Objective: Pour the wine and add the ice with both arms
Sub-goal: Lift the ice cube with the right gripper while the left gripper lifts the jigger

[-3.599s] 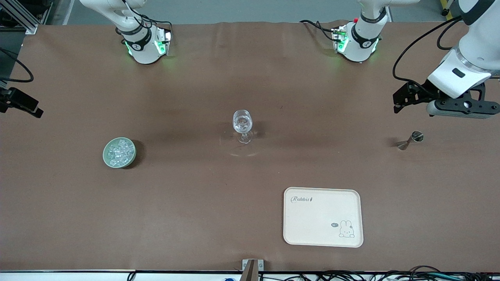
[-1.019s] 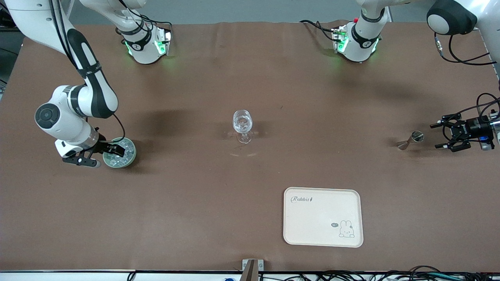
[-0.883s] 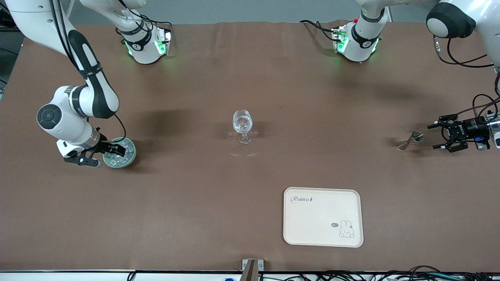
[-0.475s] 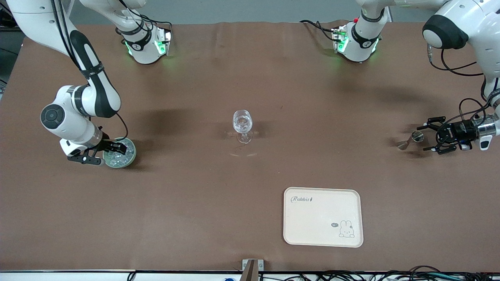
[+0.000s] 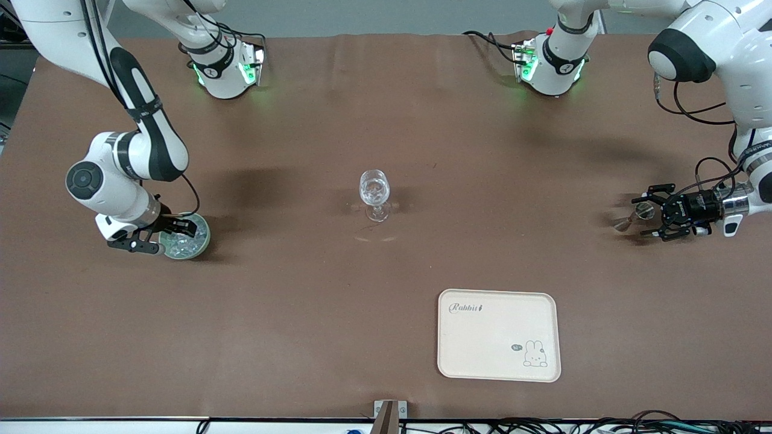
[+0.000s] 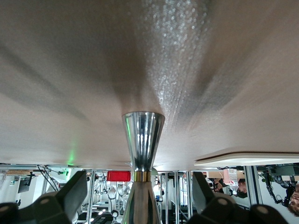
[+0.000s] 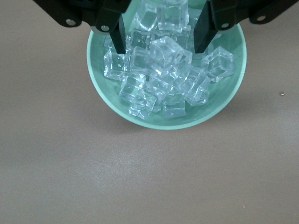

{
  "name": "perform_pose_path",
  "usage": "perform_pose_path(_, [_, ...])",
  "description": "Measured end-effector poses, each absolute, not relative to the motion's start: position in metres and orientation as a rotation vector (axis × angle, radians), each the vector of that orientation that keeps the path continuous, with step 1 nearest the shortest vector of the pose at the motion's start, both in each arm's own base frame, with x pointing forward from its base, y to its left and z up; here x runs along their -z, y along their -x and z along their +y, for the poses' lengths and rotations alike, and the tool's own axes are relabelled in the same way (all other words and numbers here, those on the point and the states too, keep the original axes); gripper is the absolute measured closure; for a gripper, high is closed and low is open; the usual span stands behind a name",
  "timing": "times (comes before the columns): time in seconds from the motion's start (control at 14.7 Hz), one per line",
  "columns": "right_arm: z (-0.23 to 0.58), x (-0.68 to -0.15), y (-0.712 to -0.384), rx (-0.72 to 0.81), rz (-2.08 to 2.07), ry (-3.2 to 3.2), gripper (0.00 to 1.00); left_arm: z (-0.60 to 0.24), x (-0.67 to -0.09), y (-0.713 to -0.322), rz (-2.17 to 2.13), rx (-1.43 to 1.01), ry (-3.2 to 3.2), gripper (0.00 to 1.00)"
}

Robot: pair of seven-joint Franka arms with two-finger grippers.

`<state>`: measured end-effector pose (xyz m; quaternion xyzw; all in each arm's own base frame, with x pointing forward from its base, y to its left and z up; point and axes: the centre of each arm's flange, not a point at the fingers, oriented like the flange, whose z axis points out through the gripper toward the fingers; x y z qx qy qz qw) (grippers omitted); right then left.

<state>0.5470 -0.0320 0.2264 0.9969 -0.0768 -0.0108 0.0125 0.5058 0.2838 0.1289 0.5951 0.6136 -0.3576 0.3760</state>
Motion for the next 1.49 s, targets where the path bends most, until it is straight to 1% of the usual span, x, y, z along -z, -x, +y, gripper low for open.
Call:
perform_pose_path(0.07, [-0.0308, -0.2261, -0.5470, 0.035, -0.237, -3.107, 0.38, 0.2840, -0.1285, -0.5052, 1.571, 0.916, -1.521, 0.03])
perform_pose_path(0.14, [-0.0295, -0.2257, -0.5470, 0.036, -0.235, -3.108, 0.39, 0.2842, -0.1277, -0.5041, 1.571, 0.918, -1.518, 0.09])
perform_pose_path(0.34, [-0.0276, -0.2252, -0.5470, 0.037, -0.230, -3.108, 0.41, 0.2830, -0.1266, -0.5032, 1.570, 0.921, -1.512, 0.11])
perform_pose_path(0.41, [-0.0275, -0.2249, -0.5469, 0.038, -0.230, -3.108, 0.44, 0.2824, -0.1265, -0.5040, 1.567, 0.917, -1.506, 0.11])
perform_pose_path(0.48, [-0.0275, -0.2246, -0.5467, 0.039, -0.230, -3.108, 0.44, 0.2810, -0.1257, -0.5041, 1.565, 0.916, -1.500, 0.12])
perform_pose_path(0.54, [-0.0275, -0.2243, -0.5466, 0.040, -0.231, -3.108, 0.48, 0.2794, -0.1244, -0.5040, 1.564, 0.918, -1.495, 0.12])
perform_pose_path(0.61, [-0.0274, -0.2240, -0.5465, 0.041, -0.230, -3.108, 0.48, 0.2781, -0.1233, -0.5039, 1.562, 0.920, -1.491, 0.12])
perform_pose_path(0.68, [-0.0273, -0.2239, -0.5465, 0.041, -0.230, -3.108, 0.51, 0.2769, -0.1225, -0.5039, 1.561, 0.922, -1.490, 0.12])
perform_pose_path(0.75, [-0.0272, -0.2240, -0.5465, 0.041, -0.230, -3.108, 0.66, 0.2764, -0.1221, -0.5039, 1.560, 0.923, -1.489, 0.13])
perform_pose_path(0.81, [-0.0271, -0.2239, -0.5465, 0.041, -0.231, -3.108, 0.75, 0.2764, -0.1219, -0.5035, 1.561, 0.924, -1.488, 0.14])
perform_pose_path(0.88, [-0.0271, -0.2239, -0.5465, 0.041, -0.231, -3.108, 0.75, 0.2765, -0.1216, -0.5031, 1.562, 0.924, -1.487, 0.14])
perform_pose_path(1.02, [-0.0267, -0.2240, -0.5465, 0.041, -0.231, -3.108, 0.84, 0.2768, -0.1211, -0.5022, 1.563, 0.925, -1.484, 0.16])
perform_pose_path(1.09, [-0.0268, -0.2240, -0.5465, 0.041, -0.232, -3.108, 0.91, 0.2774, -0.1210, -0.5016, 1.563, 0.924, -1.483, 0.23])
perform_pose_path(1.15, [-0.0268, -0.2240, -0.5466, 0.041, -0.232, -3.108, 0.91, 0.2778, -0.1208, -0.5012, 1.564, 0.924, -1.482, 0.23])
perform_pose_path(1.22, [-0.0268, -0.2241, -0.5466, 0.041, -0.233, -3.108, 0.92, 0.2780, -0.1207, -0.5009, 1.565, 0.924, -1.481, 0.29])
perform_pose_path(1.29, [-0.0268, -0.2241, -0.5466, 0.041, -0.233, -3.108, 0.93, 0.2781, -0.1207, -0.5008, 1.565, 0.924, -1.481, 0.38])
perform_pose_path(1.36, [-0.0268, -0.2241, -0.5466, 0.040, -0.233, -3.108, 0.93, 0.2781, -0.1207, -0.5008, 1.565, 0.924, -1.481, 0.51])
perform_pose_path(1.49, [-0.0268, -0.2243, -0.5469, 0.039, -0.234, -3.108, 0.93, 0.2781, -0.1208, -0.5010, 1.565, 0.924, -1.480, 0.71])
